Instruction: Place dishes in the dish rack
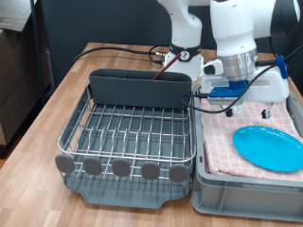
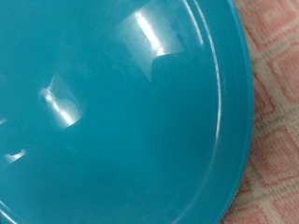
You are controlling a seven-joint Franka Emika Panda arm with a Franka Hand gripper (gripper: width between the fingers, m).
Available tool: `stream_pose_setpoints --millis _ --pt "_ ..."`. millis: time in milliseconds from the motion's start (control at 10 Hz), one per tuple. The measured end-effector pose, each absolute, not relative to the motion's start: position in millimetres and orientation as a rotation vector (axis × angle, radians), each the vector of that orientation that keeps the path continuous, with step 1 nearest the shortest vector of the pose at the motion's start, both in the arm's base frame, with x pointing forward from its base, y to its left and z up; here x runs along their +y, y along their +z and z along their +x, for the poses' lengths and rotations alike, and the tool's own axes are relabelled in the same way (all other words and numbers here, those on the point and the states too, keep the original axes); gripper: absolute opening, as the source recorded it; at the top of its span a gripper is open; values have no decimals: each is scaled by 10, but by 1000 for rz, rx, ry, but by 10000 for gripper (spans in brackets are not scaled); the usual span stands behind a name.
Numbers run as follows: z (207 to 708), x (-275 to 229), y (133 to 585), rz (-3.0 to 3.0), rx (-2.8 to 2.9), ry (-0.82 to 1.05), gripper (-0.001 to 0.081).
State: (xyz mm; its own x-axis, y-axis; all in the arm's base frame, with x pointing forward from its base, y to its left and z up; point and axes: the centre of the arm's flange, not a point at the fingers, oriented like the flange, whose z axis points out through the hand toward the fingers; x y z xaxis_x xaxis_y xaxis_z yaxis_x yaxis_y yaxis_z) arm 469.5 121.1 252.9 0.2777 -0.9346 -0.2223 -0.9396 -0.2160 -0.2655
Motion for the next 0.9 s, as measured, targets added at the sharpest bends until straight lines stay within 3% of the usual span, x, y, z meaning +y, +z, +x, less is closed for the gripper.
stream_pose_setpoints --millis 900 --pt "4675 1373 2276 -2163 1653 28 803"
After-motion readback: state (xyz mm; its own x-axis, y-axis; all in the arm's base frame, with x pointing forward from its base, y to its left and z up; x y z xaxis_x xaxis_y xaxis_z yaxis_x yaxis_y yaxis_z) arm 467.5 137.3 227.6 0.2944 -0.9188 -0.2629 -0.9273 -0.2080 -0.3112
